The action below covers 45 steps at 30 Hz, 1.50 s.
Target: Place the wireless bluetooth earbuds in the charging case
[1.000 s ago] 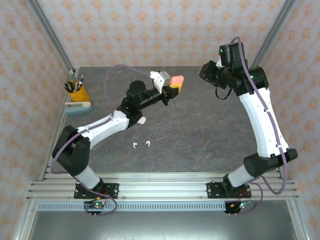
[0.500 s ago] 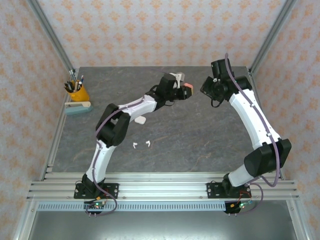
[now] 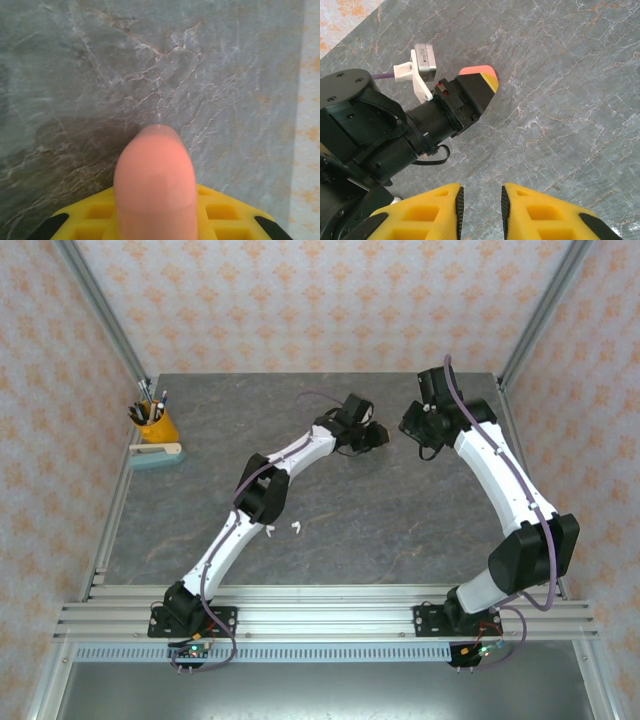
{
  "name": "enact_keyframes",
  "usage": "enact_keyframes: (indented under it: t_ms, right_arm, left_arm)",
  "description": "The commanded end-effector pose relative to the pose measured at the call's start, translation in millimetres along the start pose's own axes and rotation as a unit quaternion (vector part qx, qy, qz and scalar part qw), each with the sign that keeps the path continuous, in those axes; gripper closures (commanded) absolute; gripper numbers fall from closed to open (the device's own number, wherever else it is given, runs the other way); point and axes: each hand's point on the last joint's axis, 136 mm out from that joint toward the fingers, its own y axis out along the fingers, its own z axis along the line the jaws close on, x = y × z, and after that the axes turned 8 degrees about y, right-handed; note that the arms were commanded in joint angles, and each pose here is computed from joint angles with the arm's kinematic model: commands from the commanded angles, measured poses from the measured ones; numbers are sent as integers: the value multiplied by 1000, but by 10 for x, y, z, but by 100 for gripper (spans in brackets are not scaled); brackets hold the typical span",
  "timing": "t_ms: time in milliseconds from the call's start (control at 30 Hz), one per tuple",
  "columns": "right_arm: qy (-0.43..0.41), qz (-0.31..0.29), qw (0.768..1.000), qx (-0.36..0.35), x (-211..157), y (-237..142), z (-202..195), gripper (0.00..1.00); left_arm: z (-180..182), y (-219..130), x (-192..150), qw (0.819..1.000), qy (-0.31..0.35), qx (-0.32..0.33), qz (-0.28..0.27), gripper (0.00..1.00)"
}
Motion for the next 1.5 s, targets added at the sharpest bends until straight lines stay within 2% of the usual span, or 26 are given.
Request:
enact_keyframes:
  t_ms: [0, 167, 233, 467, 700, 900, 1033, 1067, 1167, 1200, 1233, 1467]
  right_arm:
    - [10, -21, 1000, 2, 87, -45, -9, 71]
    - [14, -19, 1000, 5, 82, -60, 8, 70]
    - [16, -20, 1000, 7, 81, -74, 9, 69]
    - [19, -25, 999, 8, 85, -148, -2, 65]
    - [25, -18, 999, 19, 58, -203, 30, 53]
    - [14, -1, 1000, 23, -95, -124, 104, 40]
    - [-4, 26, 1000, 14, -346, 48, 221, 34]
    - [-11, 33, 999, 10, -436, 113, 264, 30]
    - [-32, 58, 998, 0, -722, 306, 436, 25]
    - [-40, 68, 997, -6, -834, 388, 499, 9]
    - [-47, 75, 996, -12, -926, 452, 558, 6]
    - [-70, 126, 989, -38, -1610, 944, 1084, 4]
  left_arm:
    - [197, -54, -10, 998, -50, 25, 19, 93]
    - [300, -136, -8, 997, -52, 41, 29, 67]
    - [309, -187, 8, 997, -51, 46, 31, 51]
    - [299, -475, 70, 996, -44, 76, 31, 23]
    - [249, -935, 107, 994, -38, 95, 27, 17]
    - [-98, -1714, 385, 995, 12, 86, -44, 16]
    - [-121, -2350, 556, 989, 34, 105, -101, 8]
    - [-88, -2516, 586, 986, 36, 115, -118, 0]
    - [70, -3028, 643, 976, 33, 140, -164, 0]
    - [145, -3202, 647, 972, 31, 151, -179, 0]
    - [218, -3334, 641, 968, 29, 161, -190, 0]
    - [911, -4159, 422, 936, -30, 236, -261, 0]
